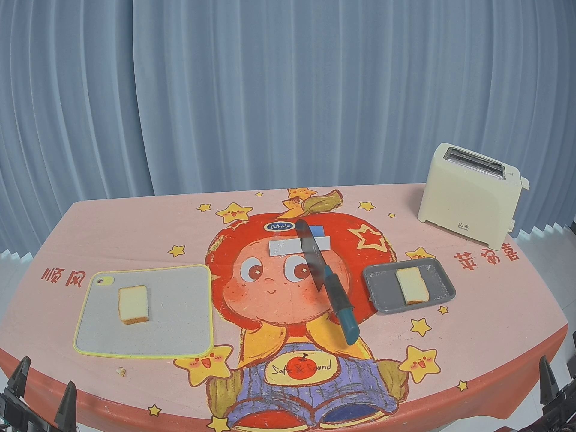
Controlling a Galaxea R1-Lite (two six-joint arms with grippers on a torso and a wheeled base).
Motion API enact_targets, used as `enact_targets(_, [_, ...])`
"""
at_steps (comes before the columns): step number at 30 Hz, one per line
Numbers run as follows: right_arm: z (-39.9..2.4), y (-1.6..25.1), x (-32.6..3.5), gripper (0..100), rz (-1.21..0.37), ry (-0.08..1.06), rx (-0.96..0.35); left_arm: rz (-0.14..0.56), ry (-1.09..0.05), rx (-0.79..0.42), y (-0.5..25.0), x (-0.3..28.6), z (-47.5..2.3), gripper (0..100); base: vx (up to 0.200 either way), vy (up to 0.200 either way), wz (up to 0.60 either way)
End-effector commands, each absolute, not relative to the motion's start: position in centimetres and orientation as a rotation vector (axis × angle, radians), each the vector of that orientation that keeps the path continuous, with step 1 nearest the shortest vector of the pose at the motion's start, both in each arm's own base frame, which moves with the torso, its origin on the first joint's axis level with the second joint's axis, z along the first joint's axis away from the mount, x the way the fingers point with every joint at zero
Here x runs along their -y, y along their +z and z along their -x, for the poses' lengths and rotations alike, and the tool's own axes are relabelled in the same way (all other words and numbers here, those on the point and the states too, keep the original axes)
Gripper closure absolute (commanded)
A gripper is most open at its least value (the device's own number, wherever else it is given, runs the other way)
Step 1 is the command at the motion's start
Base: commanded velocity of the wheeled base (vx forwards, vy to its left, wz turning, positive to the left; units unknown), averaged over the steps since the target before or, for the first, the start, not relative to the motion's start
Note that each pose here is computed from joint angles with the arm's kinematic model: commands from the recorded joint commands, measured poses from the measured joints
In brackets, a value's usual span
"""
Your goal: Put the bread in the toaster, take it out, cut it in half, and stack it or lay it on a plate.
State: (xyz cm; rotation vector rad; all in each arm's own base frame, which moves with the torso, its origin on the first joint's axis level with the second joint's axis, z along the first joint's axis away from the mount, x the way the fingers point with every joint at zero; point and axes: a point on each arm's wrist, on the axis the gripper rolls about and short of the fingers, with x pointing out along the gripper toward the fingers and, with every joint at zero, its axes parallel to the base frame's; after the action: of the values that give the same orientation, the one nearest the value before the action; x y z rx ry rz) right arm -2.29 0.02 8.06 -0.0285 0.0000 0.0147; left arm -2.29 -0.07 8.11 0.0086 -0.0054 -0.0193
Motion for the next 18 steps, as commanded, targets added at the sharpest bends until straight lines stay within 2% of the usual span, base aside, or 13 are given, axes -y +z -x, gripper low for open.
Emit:
enact_targets(1, [2.28, 7.53, -0.02, 0, 0.029, 0.015, -0.001, -0.006, -0.018, 0.005, 7.60, 0.07, 2.28, 0, 0.000, 0.000, 0.00])
enact_targets(18, [2.28, 7.53, -0.02, 0, 0.029, 0.015, -0.001, -0.012, -0.021, 0.005, 7.60, 0.08, 2.28, 0, 0.000, 0.000, 0.00])
